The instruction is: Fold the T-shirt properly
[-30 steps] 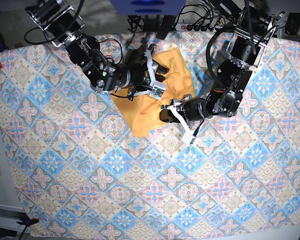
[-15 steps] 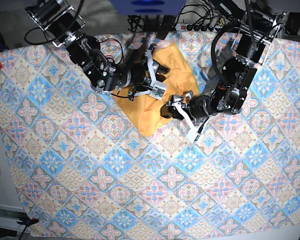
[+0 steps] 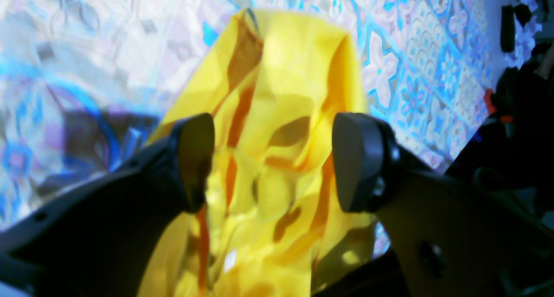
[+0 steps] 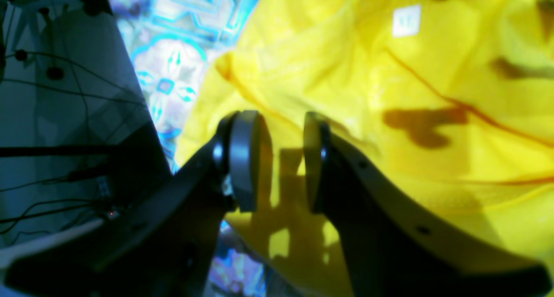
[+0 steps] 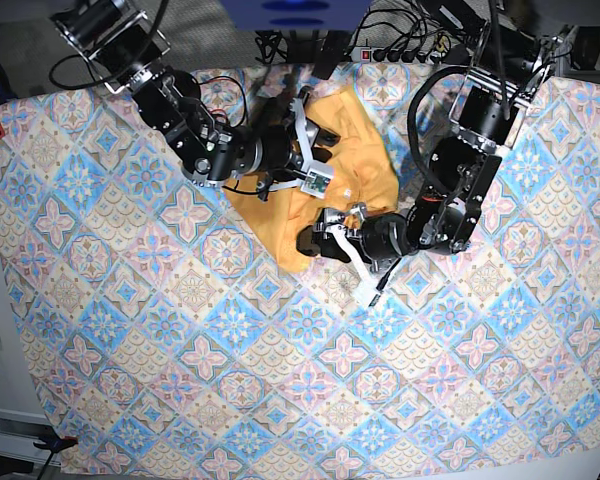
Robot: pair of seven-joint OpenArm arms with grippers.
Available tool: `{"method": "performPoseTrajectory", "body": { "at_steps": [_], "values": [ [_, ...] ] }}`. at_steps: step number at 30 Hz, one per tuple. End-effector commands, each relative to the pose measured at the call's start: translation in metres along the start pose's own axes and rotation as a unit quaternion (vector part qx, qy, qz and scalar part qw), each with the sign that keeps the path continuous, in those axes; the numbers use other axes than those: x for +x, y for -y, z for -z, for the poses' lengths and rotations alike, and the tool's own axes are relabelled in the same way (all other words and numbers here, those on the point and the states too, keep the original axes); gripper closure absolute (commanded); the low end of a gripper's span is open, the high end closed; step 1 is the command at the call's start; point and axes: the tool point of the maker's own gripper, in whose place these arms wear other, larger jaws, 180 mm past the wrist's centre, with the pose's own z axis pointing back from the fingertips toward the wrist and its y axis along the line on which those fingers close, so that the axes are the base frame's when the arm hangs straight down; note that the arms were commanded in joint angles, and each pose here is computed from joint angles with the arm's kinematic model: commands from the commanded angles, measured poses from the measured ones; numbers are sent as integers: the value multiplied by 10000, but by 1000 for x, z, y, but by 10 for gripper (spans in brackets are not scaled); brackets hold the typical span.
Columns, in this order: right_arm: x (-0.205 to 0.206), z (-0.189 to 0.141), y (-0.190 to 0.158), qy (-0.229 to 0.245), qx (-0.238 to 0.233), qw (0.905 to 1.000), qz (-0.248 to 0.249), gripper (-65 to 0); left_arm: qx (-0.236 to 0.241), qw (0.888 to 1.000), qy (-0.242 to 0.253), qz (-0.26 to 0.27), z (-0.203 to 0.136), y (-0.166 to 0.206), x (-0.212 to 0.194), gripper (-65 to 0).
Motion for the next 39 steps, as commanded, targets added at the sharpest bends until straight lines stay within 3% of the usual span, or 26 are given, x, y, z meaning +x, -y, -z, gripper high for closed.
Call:
{"method": "performPoseTrajectory", "body": {
  "at_steps": [1, 11, 13, 17, 19, 31, 34, 39],
  "values": [
    [16, -5, 3, 239, -18, 9997, -88, -174, 50, 9999, 78, 50, -1, -3, 8, -421],
    [16, -5, 5, 225, -35, 9997, -95, -174, 199, 9997, -113, 93, 12, -6, -10, -406],
    [16, -5, 5, 225, -35, 9997, -95, -174, 204, 9997, -102, 84, 11, -7, -9, -327],
    [15, -5, 4, 227, -25, 9997, -93, -174, 192, 9998, -80, 60, 11, -6, -8, -76],
    [15, -5, 4, 225, -21, 9997, -78, -174, 189, 9998, -75, 64, 11, -6, -7, -5],
    [13, -4, 3, 202, -9, 9998, -61, -174, 90, 9987, 185, 461, -12, 10, -3, -15],
    [13, -3, 3, 199, -3, 9998, -65, -174, 158, 9991, 103, 385, -15, 3, -15, -15],
    [12, -3, 3, 194, -2, 9998, -60, -174, 257, 9980, 543, 183, -39, -3, -7, -17]
  ]
}}
